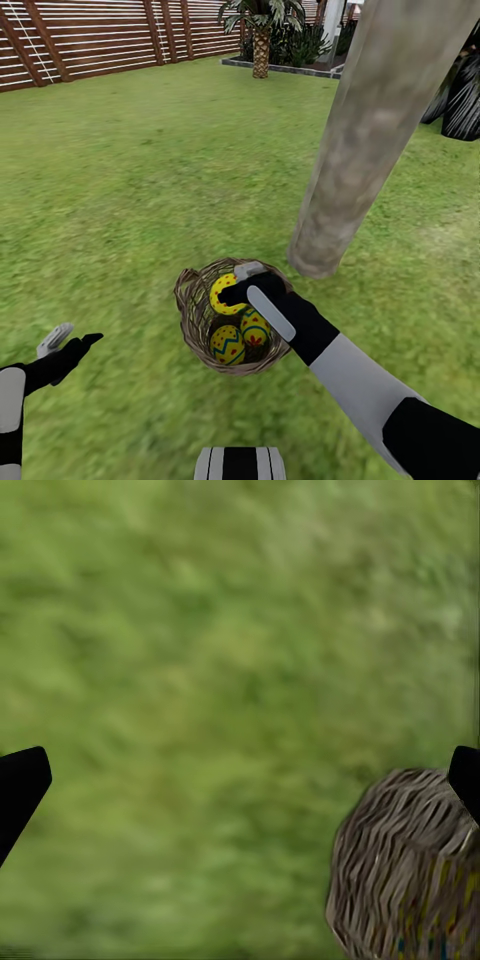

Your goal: Take the three Easter eggs out of the wicker basket on the lawn in the garden, then place them on the lawn next to a single tree (choose any tree) so that all three eggs are next to the same tree and none are left in the basket.

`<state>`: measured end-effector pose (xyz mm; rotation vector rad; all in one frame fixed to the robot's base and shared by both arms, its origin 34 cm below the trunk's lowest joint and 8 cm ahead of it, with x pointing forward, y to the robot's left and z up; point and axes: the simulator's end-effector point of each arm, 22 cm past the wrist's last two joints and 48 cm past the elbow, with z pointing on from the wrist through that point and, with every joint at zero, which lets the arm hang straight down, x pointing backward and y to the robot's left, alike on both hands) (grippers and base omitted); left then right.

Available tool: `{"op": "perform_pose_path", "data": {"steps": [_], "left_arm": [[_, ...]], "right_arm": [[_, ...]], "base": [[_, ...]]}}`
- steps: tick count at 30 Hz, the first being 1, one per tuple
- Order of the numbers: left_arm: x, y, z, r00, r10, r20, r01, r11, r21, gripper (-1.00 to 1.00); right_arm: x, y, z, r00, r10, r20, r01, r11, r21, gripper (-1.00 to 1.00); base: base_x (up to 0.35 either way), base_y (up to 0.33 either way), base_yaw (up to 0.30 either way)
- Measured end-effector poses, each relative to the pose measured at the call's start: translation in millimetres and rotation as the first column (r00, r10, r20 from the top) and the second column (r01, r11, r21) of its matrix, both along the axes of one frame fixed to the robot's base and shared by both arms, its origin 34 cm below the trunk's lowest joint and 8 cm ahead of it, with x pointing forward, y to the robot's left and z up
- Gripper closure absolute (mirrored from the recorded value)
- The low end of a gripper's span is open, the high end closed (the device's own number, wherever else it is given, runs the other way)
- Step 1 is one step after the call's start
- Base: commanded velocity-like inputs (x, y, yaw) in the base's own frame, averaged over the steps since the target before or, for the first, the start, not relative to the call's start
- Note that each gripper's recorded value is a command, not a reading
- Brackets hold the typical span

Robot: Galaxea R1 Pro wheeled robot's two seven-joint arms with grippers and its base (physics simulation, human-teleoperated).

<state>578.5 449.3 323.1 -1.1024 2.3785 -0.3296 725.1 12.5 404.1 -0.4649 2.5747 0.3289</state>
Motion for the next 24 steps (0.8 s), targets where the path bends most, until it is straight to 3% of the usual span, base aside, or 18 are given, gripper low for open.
{"op": "perform_pose_path", "data": {"steps": [9, 13, 22, 24], "left_arm": [[8, -8, 16, 0.999, 0.020, 0.047, -0.018, 0.999, -0.042, -1.00], [10, -6, 25, 0.998, 0.021, 0.059, -0.018, 0.999, -0.039, -1.00], [14, -4, 44, 0.995, 0.027, 0.096, -0.023, 0.999, -0.041, -1.00], [15, -4, 49, 0.994, 0.027, 0.104, -0.023, 0.999, -0.041, -1.00]], "right_arm": [[-6, 0, 18, 1.000, 0.028, -0.003, -0.028, 0.999, -0.018, 1.00], [-5, -3, 28, 1.000, 0.028, 0.010, -0.028, 0.999, -0.022, 1.00], [5, -19, 78, 0.994, 0.044, 0.098, -0.043, 0.999, -0.014, 1.00], [3, -25, 88, 0.997, 0.024, 0.068, -0.028, 0.998, 0.060, 1.00]], "base": [[0.000, 0.000, 0.000], [0.000, 0.000, 0.000], [0.000, 0.000, 0.000], [0.000, 0.000, 0.000]]}}
